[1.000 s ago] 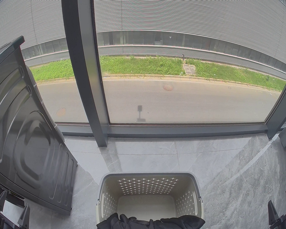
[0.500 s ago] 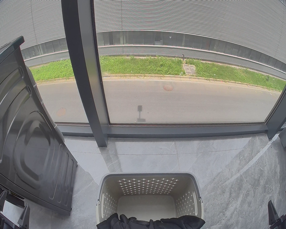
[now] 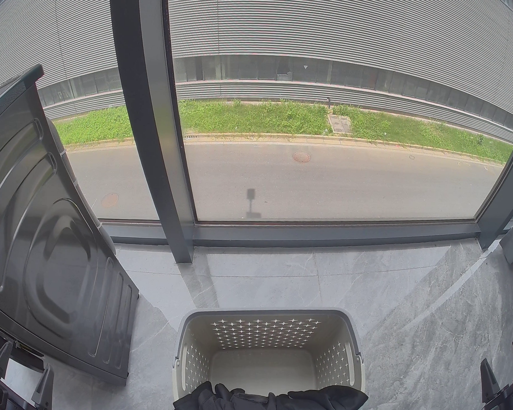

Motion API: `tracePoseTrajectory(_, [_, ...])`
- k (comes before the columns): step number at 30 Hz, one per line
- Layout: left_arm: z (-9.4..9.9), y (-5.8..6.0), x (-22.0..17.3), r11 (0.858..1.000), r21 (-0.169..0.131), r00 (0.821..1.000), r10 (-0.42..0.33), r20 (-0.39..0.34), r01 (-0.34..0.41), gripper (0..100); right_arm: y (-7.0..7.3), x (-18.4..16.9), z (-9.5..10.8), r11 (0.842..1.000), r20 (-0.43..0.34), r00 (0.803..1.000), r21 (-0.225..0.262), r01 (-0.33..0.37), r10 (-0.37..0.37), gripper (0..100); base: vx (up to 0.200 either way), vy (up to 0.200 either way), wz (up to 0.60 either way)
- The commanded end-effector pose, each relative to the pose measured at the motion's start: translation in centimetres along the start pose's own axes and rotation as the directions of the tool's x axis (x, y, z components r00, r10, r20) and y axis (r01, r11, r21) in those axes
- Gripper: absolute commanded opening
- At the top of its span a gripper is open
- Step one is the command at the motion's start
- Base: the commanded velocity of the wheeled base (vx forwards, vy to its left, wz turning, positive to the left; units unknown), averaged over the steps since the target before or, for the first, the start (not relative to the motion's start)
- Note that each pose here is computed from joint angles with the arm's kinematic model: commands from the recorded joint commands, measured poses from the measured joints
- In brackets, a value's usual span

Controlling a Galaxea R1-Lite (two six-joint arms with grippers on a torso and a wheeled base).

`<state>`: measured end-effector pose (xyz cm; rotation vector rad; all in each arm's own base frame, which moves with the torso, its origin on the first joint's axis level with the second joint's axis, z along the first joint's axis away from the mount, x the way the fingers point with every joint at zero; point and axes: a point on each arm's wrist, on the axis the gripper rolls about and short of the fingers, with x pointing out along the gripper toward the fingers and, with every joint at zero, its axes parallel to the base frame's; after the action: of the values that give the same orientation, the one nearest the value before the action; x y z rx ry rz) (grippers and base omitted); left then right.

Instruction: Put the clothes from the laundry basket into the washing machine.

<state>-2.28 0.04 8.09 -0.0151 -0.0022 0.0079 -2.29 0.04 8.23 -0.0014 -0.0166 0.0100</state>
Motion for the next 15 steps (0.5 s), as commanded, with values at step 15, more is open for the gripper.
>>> tracePoseTrajectory(15, [-0.48, 0.01, -0.01, 1.000, 0.000, 1.000, 0.000, 0.001, 0.000, 100, 0.00, 0.00, -0.52, 1.000, -0.001, 1.000, 0.000, -0.001, 0.001, 100, -0.173, 0.000, 0.00])
